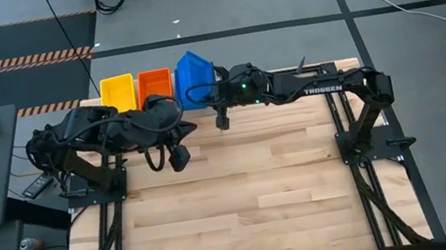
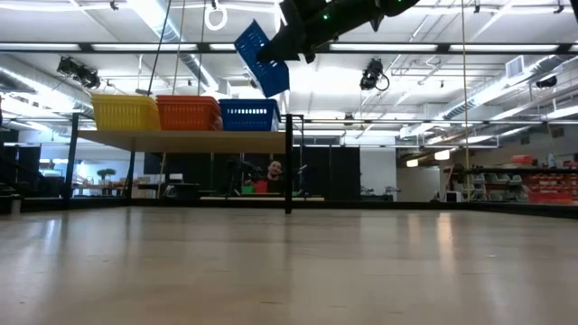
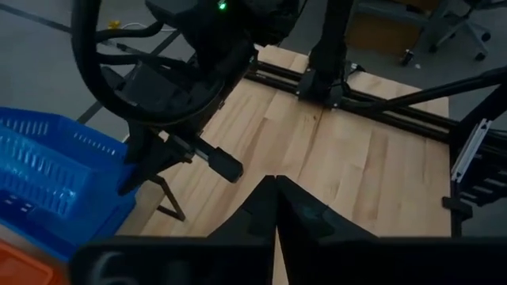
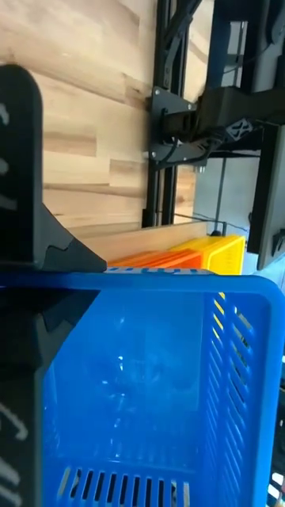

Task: Stack baskets on shelf by color
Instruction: Stack the blue bin on top of the blue bin on the shelf

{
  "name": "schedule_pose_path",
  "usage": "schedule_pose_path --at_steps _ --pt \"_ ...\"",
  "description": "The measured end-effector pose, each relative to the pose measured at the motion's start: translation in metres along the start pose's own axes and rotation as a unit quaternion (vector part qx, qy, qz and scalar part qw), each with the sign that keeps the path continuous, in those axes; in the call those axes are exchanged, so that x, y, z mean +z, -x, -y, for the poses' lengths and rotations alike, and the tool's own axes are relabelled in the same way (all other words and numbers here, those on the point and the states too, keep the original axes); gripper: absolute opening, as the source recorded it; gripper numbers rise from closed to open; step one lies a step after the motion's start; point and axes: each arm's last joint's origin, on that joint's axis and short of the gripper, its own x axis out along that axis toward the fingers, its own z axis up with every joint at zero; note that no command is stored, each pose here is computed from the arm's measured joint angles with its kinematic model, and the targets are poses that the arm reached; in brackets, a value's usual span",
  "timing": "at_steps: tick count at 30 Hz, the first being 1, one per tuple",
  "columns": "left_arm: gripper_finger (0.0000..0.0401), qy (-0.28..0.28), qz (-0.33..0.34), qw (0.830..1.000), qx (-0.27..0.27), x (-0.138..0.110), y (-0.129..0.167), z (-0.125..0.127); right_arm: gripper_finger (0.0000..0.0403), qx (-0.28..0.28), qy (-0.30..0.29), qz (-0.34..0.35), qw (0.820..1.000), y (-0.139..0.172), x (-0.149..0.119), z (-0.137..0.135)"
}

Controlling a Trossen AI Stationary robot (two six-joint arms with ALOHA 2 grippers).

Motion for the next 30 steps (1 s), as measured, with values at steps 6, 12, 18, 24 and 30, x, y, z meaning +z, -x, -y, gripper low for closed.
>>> schedule_pose_path --at_steps 6,12,18,24,30 --pt "0.0009 -0.005 -0.008 1.0 0.004 -0.0018 0.0001 -0.0006 0.0015 -0.008 0.0 -0.002 1.0 0.0001 0.0 0.0002" --pt "0.002 -0.005 -0.008 1.0 0.004 -0.0018 0.0001 -0.0006 0.0015 -0.007 0.0 -0.001 1.0 0.0001 0.0002 0.0" --pt "0.0018 -0.005 -0.008 1.0 0.004 -0.0018 0.0001 -0.0006 0.0019 -0.007 0.0 0.005 1.0 0.0002 0.0013 0.0" --pt "0.0013 0.007 -0.008 1.0 0.003 -0.0018 0.0001 -0.0006 0.0053 -0.009 0.0 0.006 1.0 0.0002 0.0015 0.0003" --pt "0.0021 0.012 -0.008 1.0 0.003 -0.0018 0.0001 -0.0005 0.0099 -0.033 0.0 0.0 0.999 0.0004 0.0014 0.0018"
